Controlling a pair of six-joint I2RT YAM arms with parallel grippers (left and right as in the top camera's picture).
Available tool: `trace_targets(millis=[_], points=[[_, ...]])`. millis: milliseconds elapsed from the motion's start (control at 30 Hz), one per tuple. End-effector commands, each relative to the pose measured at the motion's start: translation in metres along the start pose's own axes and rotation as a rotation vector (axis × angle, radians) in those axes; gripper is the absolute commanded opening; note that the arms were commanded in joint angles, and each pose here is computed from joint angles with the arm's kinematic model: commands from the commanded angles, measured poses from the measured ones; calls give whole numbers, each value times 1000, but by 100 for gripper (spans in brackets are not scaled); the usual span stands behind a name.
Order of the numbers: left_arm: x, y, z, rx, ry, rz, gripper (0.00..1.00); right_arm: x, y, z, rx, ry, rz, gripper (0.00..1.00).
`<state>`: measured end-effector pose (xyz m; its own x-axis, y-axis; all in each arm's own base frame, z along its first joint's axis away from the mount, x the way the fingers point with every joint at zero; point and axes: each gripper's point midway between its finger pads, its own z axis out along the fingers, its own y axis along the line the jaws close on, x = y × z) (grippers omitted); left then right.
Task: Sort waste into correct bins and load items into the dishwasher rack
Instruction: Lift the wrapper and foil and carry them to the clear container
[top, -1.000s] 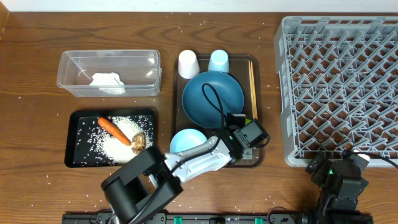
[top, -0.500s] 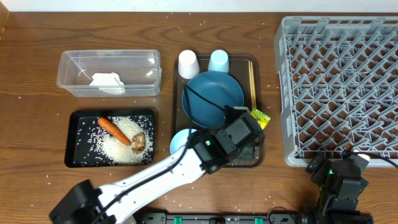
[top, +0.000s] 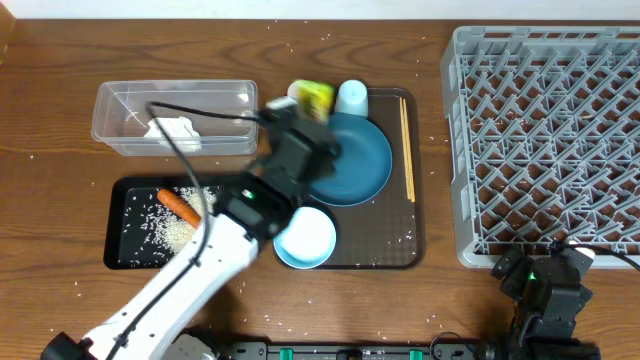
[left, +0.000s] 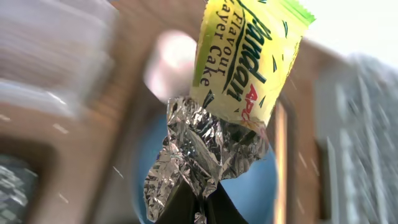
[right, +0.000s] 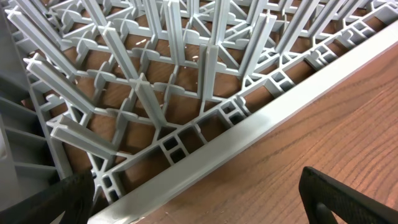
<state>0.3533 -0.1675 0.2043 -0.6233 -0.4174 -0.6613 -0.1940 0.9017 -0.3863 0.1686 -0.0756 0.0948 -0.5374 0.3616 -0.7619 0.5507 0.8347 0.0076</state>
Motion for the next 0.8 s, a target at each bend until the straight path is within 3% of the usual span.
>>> trace_targets(millis=[0,233,500,567,600,667,700,767], points=[[-46,40,10,-119,-136,-71,6,-5,-2,-2,11,-14,-3,99],[-99,107,38,-241,-252,-218,10,-5,-2,-2,11,-14,-3,99],[-110,169,72,-369,-264,-292,13,-5,-2,-2,11,-14,-3,99],[-110,176,73,-386,-262,-300,25,-5,-2,-2,11,-14,-3,99],[-110,178,73,-389,-263,-302,46,-5,-2,-2,11,-14,-3,99],[-111,178,73,-389,-263,-302,78,-5,-2,-2,11,-14,-3,99],[-110,178,73,-389,-262,-302,86,-5,-2,-2,11,-14,-3,99],[-108,179,73,-396,-253,-299,90,-5,-2,-2,11,-14,-3,99]])
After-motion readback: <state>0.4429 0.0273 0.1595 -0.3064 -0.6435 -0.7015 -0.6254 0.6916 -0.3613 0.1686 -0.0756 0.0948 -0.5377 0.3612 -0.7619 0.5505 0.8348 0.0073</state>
